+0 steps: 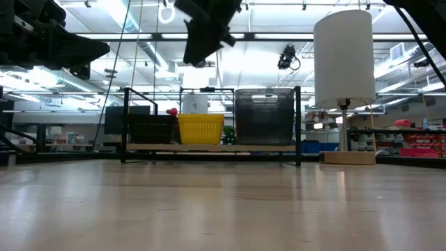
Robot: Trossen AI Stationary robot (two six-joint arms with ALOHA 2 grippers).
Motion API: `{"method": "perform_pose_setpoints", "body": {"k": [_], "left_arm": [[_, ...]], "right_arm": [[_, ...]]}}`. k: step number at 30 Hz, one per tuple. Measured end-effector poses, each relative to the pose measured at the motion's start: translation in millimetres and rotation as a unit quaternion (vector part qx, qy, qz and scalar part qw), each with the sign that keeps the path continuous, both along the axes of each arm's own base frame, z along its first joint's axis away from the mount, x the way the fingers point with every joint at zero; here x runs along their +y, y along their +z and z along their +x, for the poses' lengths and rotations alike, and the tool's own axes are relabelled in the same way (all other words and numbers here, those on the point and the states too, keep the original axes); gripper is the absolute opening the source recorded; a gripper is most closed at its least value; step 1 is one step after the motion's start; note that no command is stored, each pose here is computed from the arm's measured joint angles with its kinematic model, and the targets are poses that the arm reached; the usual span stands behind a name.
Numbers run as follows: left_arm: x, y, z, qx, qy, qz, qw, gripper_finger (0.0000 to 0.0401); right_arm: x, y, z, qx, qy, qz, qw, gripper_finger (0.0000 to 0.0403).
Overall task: Stack baskets on shelf by color
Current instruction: Return to Home Position
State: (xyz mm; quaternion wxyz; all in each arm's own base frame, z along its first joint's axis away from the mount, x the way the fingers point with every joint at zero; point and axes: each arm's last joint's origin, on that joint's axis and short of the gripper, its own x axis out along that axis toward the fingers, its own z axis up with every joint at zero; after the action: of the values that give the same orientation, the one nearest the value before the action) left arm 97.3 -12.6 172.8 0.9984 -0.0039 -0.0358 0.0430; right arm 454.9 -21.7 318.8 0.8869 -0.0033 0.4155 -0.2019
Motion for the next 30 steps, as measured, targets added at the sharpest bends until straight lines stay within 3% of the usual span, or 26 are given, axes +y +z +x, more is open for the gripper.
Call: {"method": "perform_pose_setpoints", "body": {"k": [10, 21, 30], "left_arm": [[0.0, 0.0, 0.0, 0.000, 0.000, 0.000, 1.000, 0.0036], [0.0, -0.1, 0.0, 0.000, 0.000, 0.000, 1.000, 0.0034], [0.0, -0.1, 0.0, 0.000, 0.000, 0.000, 1.000, 0.0038]], "right_arm": [[-45.0, -15.2, 7.4, -0.021, 0.012, -0.040, 0.999, 0.0133], [-64.4, -55.6, 1.4, 0.021, 0.006, -0.017, 1.000, 0.0133], [-32.9, -19.0, -17.5, 0.106, -0.015, -0.008, 0.994, 0.0133]]}}
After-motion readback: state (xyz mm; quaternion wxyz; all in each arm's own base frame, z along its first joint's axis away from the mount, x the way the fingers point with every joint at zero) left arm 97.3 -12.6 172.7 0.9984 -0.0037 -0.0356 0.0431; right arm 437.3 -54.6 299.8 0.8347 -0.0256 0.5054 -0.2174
